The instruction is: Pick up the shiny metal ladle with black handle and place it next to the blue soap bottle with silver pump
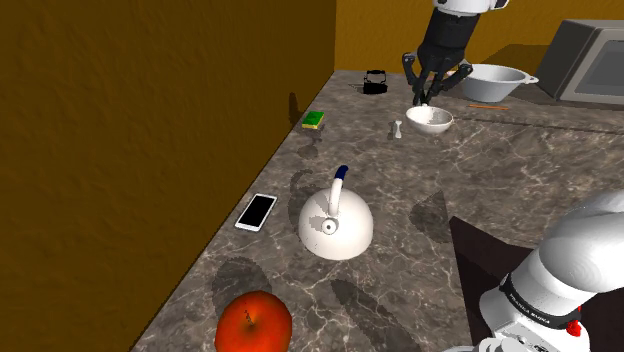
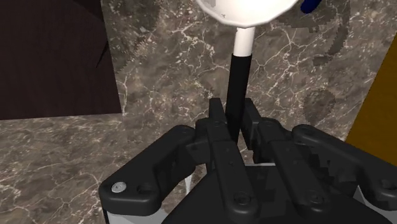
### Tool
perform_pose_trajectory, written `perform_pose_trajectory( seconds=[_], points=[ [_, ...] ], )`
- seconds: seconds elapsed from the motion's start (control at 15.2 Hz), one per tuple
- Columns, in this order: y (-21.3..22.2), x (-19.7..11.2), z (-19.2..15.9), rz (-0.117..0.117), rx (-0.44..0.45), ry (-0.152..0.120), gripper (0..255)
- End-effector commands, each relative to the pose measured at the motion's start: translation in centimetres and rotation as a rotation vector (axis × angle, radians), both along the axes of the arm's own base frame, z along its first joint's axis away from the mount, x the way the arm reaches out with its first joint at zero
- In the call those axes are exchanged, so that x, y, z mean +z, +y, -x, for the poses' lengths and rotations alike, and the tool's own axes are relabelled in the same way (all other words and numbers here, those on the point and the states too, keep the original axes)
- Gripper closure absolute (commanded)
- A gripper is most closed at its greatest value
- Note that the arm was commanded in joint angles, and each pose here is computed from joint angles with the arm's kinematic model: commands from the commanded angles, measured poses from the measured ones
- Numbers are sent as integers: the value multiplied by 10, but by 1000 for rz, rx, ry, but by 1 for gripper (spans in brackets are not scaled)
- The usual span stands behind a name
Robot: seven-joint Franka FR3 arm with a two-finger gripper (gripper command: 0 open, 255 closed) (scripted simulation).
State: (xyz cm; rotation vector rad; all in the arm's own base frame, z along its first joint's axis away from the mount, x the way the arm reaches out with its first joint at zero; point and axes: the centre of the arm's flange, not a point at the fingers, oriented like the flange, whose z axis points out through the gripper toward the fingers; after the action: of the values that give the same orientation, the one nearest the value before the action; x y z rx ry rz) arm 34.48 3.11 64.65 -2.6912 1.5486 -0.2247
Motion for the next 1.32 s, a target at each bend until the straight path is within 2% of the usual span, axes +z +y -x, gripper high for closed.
perform_pose_trajectory(
  seconds=[0.0,1.25],
  points=[
    [24,2,13,0,-1,0,255],
    [243,2,132,0,-1,0,255]
  ],
)
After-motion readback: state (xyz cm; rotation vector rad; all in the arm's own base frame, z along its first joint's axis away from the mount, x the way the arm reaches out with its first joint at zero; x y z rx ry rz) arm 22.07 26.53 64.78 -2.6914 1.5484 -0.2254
